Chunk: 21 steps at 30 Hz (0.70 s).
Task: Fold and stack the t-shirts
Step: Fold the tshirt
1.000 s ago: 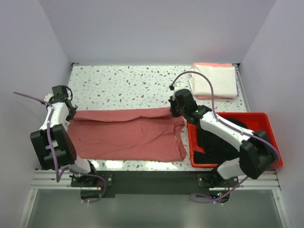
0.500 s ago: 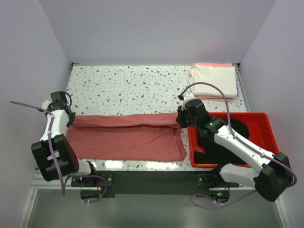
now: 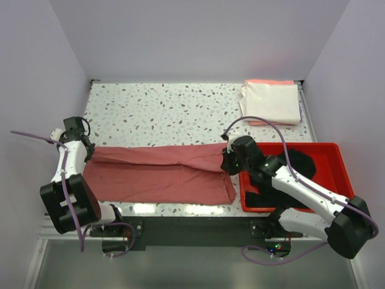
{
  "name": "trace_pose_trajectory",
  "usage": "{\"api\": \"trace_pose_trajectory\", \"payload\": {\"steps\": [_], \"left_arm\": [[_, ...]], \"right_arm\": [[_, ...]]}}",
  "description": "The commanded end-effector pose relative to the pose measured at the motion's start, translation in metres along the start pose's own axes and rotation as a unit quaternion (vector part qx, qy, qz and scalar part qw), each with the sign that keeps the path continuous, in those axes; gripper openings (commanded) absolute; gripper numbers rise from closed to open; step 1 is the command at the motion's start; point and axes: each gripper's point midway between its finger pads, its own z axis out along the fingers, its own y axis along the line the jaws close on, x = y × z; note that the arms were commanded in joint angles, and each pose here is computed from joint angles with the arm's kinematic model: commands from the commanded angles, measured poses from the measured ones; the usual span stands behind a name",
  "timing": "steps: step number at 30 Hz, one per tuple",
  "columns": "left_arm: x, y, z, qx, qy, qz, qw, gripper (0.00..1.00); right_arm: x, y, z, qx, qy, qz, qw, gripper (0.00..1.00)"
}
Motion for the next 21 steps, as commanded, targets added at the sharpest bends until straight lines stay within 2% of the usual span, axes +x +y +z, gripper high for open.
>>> {"api": "trace_pose_trajectory", "payload": {"steps": [1,6,10,13,14,16,17,18,20,21], "left_arm": [[-0.013,0.003,-0.003,-0.007,-0.022,-0.023,0.999,0.0],[0.003,0.017,0.003,-0.02,-0.012,-0.024,0.999,0.0],[0.013,0.028,0.01,-0.041,-0.006,-0.024,0.999,0.0],[0.015,0.037,0.01,-0.061,-0.008,-0.027,0.998,0.13],[0.015,0.04,0.009,-0.065,-0.009,-0.028,0.997,0.21],[0.013,0.044,0.004,-0.07,-0.014,-0.035,0.997,0.39],[0.012,0.045,0.002,-0.07,-0.017,-0.037,0.997,0.65],[0.008,0.042,-0.003,-0.059,-0.021,-0.043,0.997,0.78],[0.004,0.041,-0.01,-0.056,-0.023,-0.048,0.997,1.0],[-0.002,0.035,-0.018,-0.041,-0.026,-0.053,0.997,1.0]], "right_arm": [[0.008,0.003,-0.01,-0.009,0.012,-0.001,1.0,0.0],[0.022,0.017,-0.007,-0.057,0.042,-0.015,0.997,0.02],[0.048,0.033,0.001,-0.095,0.08,0.01,0.992,0.06],[0.063,0.031,-0.001,-0.088,0.099,0.011,0.991,0.1],[0.066,0.031,-0.002,-0.089,0.104,0.01,0.991,0.11],[0.073,0.034,-0.009,-0.096,0.12,0.004,0.988,0.25],[0.074,0.036,-0.012,-0.103,0.123,0.0,0.987,0.32],[0.073,0.041,-0.017,-0.113,0.123,-0.005,0.986,0.44],[0.068,0.05,-0.025,-0.138,0.12,-0.012,0.983,0.61],[0.065,0.054,-0.029,-0.149,0.114,-0.018,0.982,0.81]]}}
